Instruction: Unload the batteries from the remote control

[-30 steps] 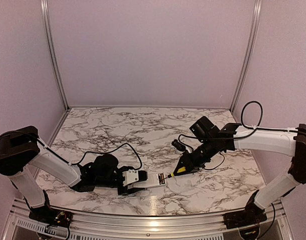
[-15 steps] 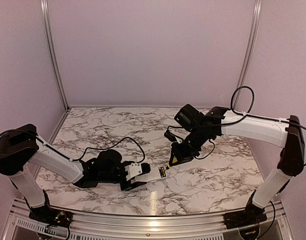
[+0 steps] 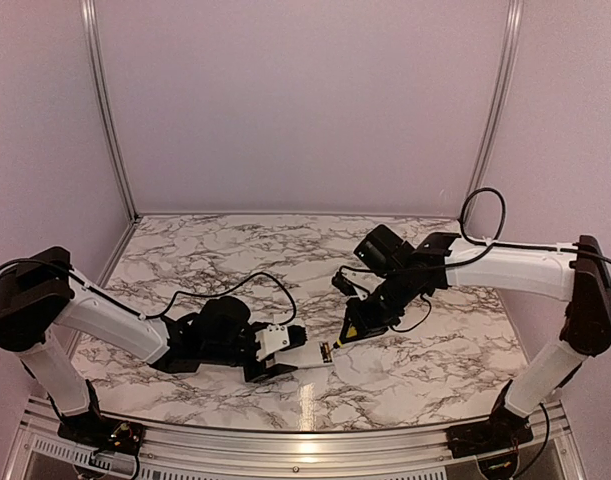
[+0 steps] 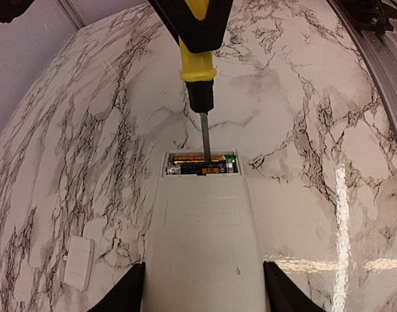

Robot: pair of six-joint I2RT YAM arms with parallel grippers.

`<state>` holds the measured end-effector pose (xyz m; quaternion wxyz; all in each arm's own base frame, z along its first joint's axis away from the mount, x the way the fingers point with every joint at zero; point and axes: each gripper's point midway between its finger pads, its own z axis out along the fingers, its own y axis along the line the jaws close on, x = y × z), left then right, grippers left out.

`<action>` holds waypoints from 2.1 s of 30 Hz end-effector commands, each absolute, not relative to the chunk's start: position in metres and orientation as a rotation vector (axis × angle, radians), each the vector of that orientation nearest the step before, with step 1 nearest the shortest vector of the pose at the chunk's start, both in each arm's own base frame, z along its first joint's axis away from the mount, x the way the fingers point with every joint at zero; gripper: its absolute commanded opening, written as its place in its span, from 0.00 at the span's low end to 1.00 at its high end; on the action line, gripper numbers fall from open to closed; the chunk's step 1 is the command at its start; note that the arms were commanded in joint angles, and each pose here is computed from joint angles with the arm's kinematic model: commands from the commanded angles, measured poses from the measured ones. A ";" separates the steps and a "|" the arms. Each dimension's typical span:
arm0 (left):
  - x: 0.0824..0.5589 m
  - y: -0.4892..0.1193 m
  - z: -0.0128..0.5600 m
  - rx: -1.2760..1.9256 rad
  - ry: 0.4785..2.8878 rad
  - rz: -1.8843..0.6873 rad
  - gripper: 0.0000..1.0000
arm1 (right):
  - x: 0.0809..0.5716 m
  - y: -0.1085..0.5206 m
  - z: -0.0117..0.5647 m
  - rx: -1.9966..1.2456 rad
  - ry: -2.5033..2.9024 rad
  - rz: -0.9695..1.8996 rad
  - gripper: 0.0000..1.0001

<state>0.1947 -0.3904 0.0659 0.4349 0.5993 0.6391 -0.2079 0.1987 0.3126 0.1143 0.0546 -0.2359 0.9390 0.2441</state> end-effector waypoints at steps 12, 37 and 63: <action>0.196 -0.405 0.131 1.360 1.319 -0.569 0.00 | 0.191 0.322 0.177 -0.650 2.575 1.365 0.00; 0.182 -0.394 0.129 1.244 1.374 -0.815 0.00 | 0.183 0.315 0.198 -0.667 2.593 1.360 0.00; 0.201 -0.397 0.107 1.208 1.510 -0.739 0.00 | 0.204 0.314 0.205 -0.666 2.650 1.184 0.00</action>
